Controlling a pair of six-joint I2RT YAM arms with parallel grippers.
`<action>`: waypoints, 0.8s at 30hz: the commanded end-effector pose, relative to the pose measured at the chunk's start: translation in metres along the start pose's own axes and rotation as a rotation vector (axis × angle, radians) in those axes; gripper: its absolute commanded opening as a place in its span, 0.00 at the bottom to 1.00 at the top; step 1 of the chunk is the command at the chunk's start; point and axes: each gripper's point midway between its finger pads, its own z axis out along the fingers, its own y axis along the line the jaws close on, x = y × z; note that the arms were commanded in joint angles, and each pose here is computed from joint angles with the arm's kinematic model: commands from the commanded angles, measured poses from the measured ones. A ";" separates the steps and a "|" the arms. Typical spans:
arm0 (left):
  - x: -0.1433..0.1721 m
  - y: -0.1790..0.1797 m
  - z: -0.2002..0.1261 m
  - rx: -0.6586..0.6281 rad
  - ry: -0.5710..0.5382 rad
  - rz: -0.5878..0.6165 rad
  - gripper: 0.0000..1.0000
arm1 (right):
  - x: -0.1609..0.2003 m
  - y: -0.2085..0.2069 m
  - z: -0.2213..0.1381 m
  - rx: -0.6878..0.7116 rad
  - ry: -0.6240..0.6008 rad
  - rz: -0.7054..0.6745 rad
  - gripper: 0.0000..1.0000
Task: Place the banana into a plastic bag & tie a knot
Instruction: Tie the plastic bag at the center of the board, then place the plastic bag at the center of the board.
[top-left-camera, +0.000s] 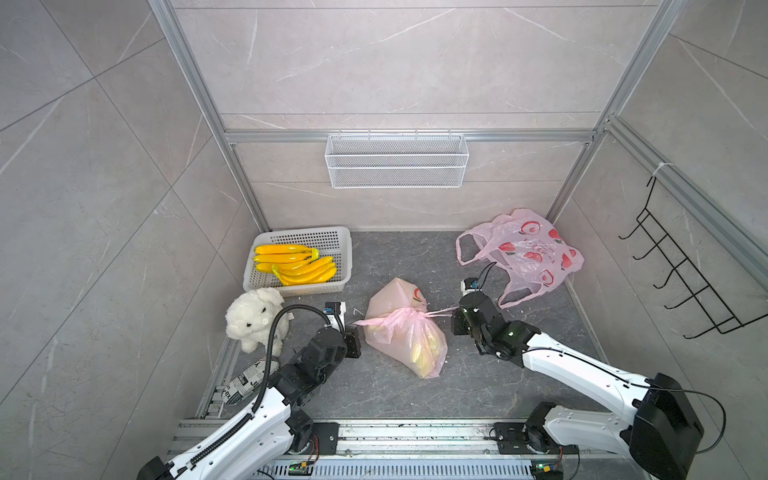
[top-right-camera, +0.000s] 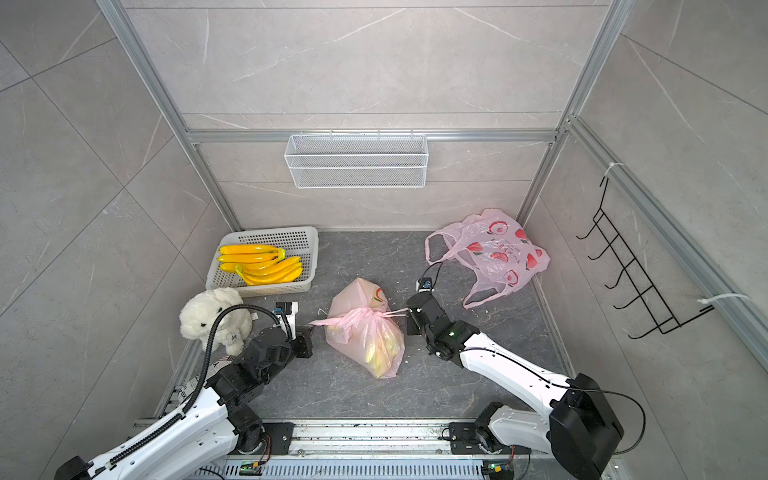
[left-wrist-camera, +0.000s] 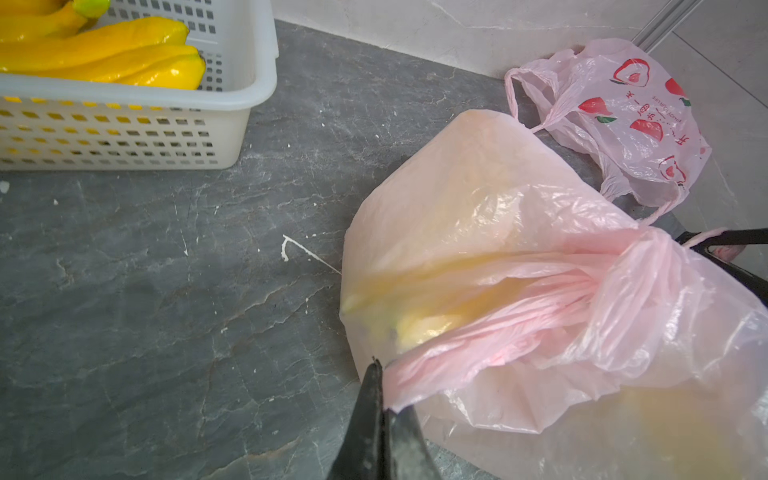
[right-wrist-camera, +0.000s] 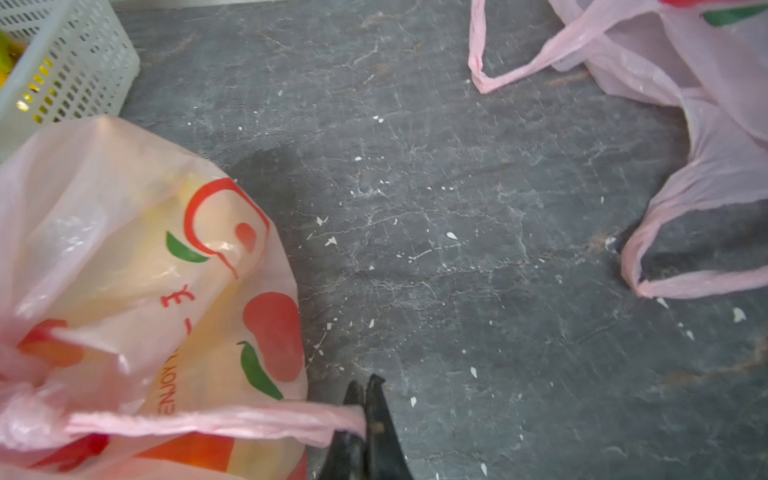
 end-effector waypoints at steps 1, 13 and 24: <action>-0.009 0.078 -0.012 -0.383 -0.086 -0.090 0.00 | 0.015 -0.083 0.000 0.354 0.039 0.045 0.00; -0.137 0.000 0.046 -0.218 -0.147 0.040 0.00 | -0.144 -0.055 -0.005 0.236 -0.150 0.105 0.00; -0.222 -0.027 0.150 -0.117 -0.101 0.076 0.00 | -0.242 -0.042 0.047 0.153 -0.189 0.140 0.00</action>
